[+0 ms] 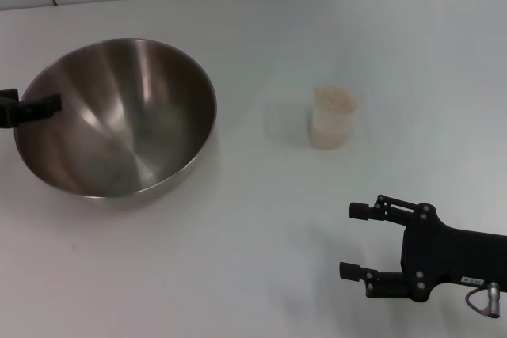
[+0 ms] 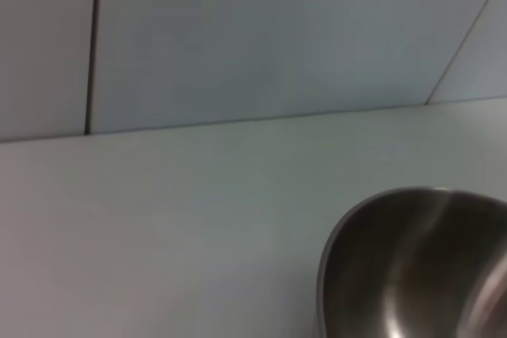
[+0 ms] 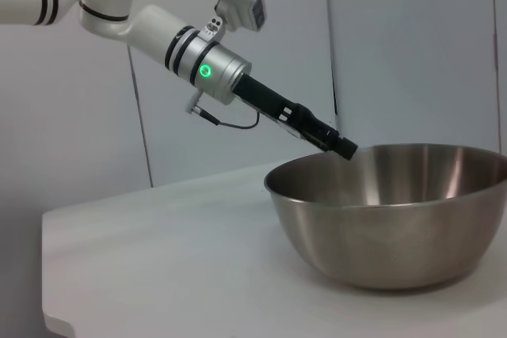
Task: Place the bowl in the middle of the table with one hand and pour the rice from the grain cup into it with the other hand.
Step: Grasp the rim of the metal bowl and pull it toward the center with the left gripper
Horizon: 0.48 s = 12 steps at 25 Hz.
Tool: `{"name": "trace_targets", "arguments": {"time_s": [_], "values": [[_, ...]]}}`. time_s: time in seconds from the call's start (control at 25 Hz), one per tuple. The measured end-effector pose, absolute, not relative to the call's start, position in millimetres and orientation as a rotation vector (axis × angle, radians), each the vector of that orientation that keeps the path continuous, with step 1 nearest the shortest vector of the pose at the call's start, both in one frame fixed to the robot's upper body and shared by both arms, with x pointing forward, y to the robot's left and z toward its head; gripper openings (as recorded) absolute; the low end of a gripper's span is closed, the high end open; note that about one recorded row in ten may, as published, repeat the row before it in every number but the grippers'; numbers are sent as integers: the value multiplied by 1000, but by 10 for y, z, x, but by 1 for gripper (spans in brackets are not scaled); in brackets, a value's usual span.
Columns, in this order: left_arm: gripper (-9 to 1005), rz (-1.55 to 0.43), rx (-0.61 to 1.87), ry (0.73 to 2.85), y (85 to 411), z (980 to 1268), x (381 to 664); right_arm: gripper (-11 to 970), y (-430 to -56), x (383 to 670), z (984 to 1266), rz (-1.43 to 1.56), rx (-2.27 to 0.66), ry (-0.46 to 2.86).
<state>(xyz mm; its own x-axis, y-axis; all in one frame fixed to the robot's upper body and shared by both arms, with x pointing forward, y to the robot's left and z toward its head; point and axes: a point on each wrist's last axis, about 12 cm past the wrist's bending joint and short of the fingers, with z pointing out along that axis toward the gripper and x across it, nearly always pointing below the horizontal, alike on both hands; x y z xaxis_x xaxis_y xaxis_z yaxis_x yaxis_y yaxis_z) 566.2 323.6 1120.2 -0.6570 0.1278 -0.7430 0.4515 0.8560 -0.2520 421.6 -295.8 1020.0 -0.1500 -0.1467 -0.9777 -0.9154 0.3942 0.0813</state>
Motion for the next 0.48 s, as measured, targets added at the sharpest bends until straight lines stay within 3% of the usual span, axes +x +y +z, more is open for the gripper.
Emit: {"name": "trace_targets", "arguments": {"time_s": [0.48], "values": [[835,-551,411,2307,3195,11118,5673,817,-2954,4225,10204,902,-971,1583]]}}
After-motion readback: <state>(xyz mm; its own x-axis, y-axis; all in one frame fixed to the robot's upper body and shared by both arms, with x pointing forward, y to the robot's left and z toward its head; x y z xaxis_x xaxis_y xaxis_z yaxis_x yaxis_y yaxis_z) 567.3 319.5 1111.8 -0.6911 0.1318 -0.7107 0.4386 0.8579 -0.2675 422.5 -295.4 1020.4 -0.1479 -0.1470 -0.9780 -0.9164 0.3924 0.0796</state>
